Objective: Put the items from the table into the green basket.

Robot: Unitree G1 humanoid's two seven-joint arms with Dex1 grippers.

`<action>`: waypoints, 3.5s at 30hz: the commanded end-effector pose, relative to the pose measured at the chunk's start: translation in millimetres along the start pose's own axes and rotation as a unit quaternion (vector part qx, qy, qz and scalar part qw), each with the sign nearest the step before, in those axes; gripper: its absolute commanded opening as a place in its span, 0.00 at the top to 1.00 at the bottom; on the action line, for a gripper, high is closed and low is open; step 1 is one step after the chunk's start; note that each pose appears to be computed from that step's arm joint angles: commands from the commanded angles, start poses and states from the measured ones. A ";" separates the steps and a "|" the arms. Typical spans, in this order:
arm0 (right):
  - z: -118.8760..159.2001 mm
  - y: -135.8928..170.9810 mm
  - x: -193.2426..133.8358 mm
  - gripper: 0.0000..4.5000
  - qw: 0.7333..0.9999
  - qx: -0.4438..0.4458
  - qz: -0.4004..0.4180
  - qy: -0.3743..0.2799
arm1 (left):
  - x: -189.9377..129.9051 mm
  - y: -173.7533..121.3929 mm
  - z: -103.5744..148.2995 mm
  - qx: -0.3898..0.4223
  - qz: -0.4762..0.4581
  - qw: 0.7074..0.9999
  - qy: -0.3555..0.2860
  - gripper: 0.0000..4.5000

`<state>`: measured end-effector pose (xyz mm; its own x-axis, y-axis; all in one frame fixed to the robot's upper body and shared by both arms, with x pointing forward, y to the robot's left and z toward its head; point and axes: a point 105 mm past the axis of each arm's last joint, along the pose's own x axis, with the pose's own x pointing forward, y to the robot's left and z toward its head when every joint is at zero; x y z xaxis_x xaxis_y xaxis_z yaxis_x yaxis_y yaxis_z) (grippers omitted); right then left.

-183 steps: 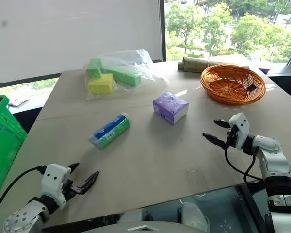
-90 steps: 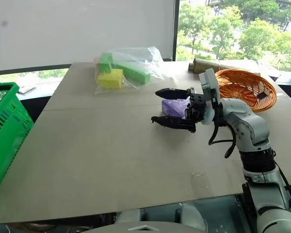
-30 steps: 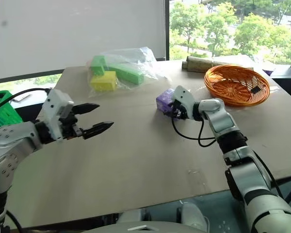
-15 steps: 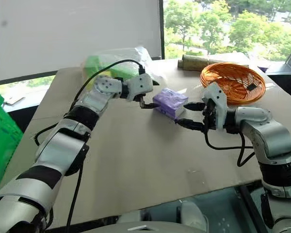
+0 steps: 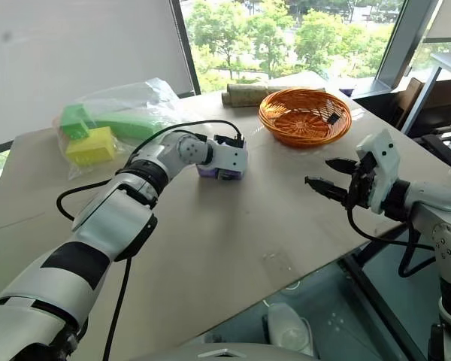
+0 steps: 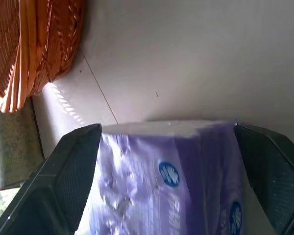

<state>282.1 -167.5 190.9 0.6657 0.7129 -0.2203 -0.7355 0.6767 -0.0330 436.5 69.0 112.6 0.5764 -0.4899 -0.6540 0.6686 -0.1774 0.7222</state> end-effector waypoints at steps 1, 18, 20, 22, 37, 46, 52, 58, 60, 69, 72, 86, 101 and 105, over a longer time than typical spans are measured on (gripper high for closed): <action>11.5 1.0 -4.5 0.21 1.000 -0.018 -0.005 -0.019 | 0.2 -2.7 -8.3 0.012 -0.012 0.999 0.032 0.00; 8.4 -0.4 2.2 0.21 0.999 -0.022 0.010 -0.021 | -9.8 17.1 0.2 -0.114 0.043 0.992 -0.044 0.00; 9.3 -2.8 2.3 0.21 0.999 -0.026 0.007 -0.021 | -16.2 14.0 -19.5 -0.091 0.034 0.995 0.004 0.00; 9.6 -4.7 2.9 0.21 0.999 -0.028 0.006 -0.020 | -23.4 13.7 -38.1 -0.084 0.034 0.995 0.048 0.00; 8.1 -2.7 9.7 0.21 0.999 -0.029 0.021 -0.019 | -12.5 11.2 -48.0 -0.129 0.082 0.984 0.095 0.00; 10.5 1.1 14.8 0.21 0.999 -0.032 0.031 -0.025 | -14.0 9.1 -65.1 -0.237 0.129 0.954 0.127 0.00; 13.2 1.2 17.6 0.19 0.998 -0.036 0.037 -0.027 | 0.4 -16.8 -62.6 -0.315 0.099 0.937 0.117 0.12; 11.6 2.2 18.7 0.19 0.998 -0.038 0.039 -0.020 | 1.6 -16.9 -62.7 -0.334 0.112 0.929 0.115 0.66; 11.7 3.5 19.2 0.19 0.998 -0.038 0.040 -0.020 | 0.6 -14.9 -63.5 -0.334 0.119 0.928 0.114 0.82; 11.1 7.1 21.5 0.19 0.998 -0.034 0.049 -0.018 | -19.5 39.1 -48.6 -0.332 0.208 0.919 0.051 0.95; 14.0 5.4 23.8 0.19 0.998 -0.043 0.045 -0.027 | -42.1 73.8 -39.4 -0.323 0.245 0.914 0.010 0.95; 56.2 38.7 68.4 0.19 0.979 -0.024 0.174 -0.101 | -303.7 50.4 -159.7 -0.275 0.444 0.811 0.264 0.95; 99.9 89.2 75.5 0.19 0.911 0.033 0.372 -0.177 | -459.0 -79.2 -246.7 -0.322 0.467 0.683 0.461 0.95; 100.0 90.8 75.7 0.19 0.909 0.023 0.370 -0.190 | -449.3 -96.2 -255.7 -0.347 0.457 0.684 0.451 0.95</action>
<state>282.9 -31.7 257.8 0.0113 0.9877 0.1558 -0.9959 -0.0029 0.0904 230.6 528.7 257.4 0.7183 0.6706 -0.1853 -0.2388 0.4878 0.8397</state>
